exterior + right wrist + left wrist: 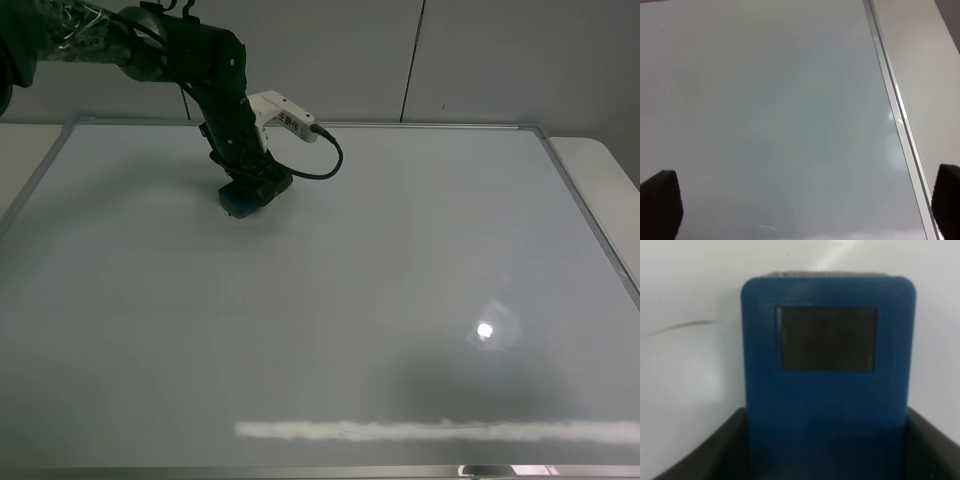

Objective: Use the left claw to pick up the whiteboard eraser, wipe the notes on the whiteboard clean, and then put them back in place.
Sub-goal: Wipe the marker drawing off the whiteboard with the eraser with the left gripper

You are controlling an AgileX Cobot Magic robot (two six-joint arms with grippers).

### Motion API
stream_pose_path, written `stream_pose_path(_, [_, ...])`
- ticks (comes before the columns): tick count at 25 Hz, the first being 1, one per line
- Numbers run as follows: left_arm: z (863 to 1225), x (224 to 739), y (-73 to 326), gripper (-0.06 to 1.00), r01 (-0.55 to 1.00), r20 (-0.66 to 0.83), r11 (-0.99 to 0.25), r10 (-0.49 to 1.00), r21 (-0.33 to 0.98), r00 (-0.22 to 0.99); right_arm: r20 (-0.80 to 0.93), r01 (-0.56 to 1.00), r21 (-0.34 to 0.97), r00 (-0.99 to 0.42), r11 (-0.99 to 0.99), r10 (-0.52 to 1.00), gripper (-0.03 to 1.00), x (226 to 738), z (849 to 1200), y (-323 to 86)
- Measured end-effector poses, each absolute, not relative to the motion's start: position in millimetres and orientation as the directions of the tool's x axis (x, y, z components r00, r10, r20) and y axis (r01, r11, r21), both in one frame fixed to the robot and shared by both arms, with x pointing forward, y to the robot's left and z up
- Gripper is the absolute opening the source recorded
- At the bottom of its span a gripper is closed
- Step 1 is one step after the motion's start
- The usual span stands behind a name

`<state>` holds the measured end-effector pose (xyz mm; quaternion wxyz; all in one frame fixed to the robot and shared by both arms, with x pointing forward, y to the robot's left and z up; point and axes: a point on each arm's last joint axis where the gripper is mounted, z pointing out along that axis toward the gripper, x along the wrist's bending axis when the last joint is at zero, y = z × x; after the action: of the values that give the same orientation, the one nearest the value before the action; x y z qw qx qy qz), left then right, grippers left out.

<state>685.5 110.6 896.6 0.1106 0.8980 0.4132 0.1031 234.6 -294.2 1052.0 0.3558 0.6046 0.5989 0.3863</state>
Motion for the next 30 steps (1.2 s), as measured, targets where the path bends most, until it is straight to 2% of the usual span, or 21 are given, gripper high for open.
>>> stream_pose_path(4, [896.1,694.2,127.3,0.55,0.755,0.067,-0.578,0.805,0.311,0.589,0.041,0.449,0.893,-0.016,-0.029,0.999,0.99,234.6,1052.0,-294.2])
stream_pose_path(14, [896.7,717.3,200.0,0.55,0.830,0.070,-0.449,0.889,0.331,0.453,0.041,0.449,0.893,-0.016,-0.029,0.999,0.99,234.6,1052.0,-294.2])
stream_pose_path(25, [897.2,713.0,208.7,0.55,0.862,0.044,-0.432,0.898,0.263,0.437,0.041,0.449,0.893,-0.016,-0.029,0.999,0.99,234.6,1052.0,-294.2])
stream_pose_path(30, [901.3,706.1,198.6,0.55,0.868,0.035,-0.439,0.896,0.230,0.443,0.041,0.449,0.893,-0.016,-0.029,0.999,0.99,234.6,1052.0,-294.2])
